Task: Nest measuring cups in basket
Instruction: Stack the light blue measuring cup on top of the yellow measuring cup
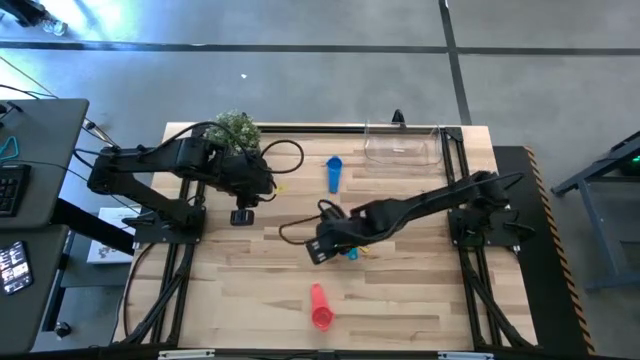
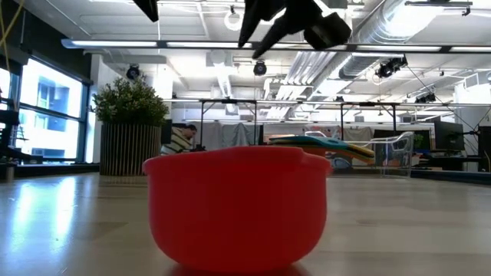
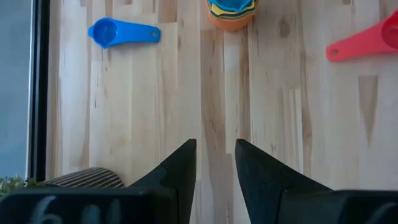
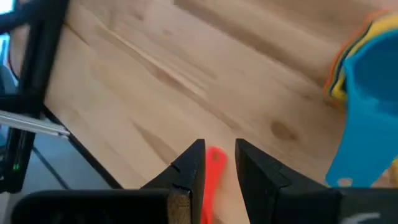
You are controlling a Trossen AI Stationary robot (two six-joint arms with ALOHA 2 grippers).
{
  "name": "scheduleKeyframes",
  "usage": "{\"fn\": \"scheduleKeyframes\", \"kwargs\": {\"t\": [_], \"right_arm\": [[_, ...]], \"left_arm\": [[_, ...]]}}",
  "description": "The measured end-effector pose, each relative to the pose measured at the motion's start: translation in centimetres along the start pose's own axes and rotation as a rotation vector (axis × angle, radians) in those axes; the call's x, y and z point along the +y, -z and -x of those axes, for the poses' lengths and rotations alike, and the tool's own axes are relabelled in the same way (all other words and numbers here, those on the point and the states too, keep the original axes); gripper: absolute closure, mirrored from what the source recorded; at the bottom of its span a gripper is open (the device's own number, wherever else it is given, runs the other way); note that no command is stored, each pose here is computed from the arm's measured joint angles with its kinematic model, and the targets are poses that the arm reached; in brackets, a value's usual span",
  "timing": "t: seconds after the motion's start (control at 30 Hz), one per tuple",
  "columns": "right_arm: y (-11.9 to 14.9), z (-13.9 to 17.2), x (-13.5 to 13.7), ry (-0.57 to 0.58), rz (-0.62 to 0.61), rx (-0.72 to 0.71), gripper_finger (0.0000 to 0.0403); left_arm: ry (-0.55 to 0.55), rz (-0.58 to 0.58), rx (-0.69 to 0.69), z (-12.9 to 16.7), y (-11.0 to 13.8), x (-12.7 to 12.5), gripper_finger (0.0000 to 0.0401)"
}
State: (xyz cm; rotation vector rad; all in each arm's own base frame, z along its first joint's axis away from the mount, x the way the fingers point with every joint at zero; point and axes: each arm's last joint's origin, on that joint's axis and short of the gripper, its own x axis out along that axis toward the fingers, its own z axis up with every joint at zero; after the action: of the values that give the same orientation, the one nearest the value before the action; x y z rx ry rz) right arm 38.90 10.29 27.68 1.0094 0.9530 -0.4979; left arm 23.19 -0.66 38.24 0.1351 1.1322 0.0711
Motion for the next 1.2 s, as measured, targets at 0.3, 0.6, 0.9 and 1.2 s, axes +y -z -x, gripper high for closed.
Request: {"fn": "scheduleKeyframes", "kwargs": {"t": [0.3,0.6,0.9,1.2], "right_arm": [[0.6,-2.5,-0.8,0.103,-0.029,0.061,0.0322],[1.4,-4.8,-2.0,0.239,-0.035,0.132,0.0322],[1.8,-6.1,-2.7,0.309,-0.035,0.167,0.0322],[2.0,-6.0,-3.7,0.432,-0.059,0.167,0.0322]], "left_arm": [[0.0,0.0,-0.001,0.0,0.0,0.0,0.0298],[-0.001,0.0,-0.001,0.0,0.0,0.0,0.0298],[-0.001,0.0,-0.002,0.0,0.0,0.0,0.0298],[-0.001,0.0,0.0,0.0,0.0,0.0,0.0298]]}}
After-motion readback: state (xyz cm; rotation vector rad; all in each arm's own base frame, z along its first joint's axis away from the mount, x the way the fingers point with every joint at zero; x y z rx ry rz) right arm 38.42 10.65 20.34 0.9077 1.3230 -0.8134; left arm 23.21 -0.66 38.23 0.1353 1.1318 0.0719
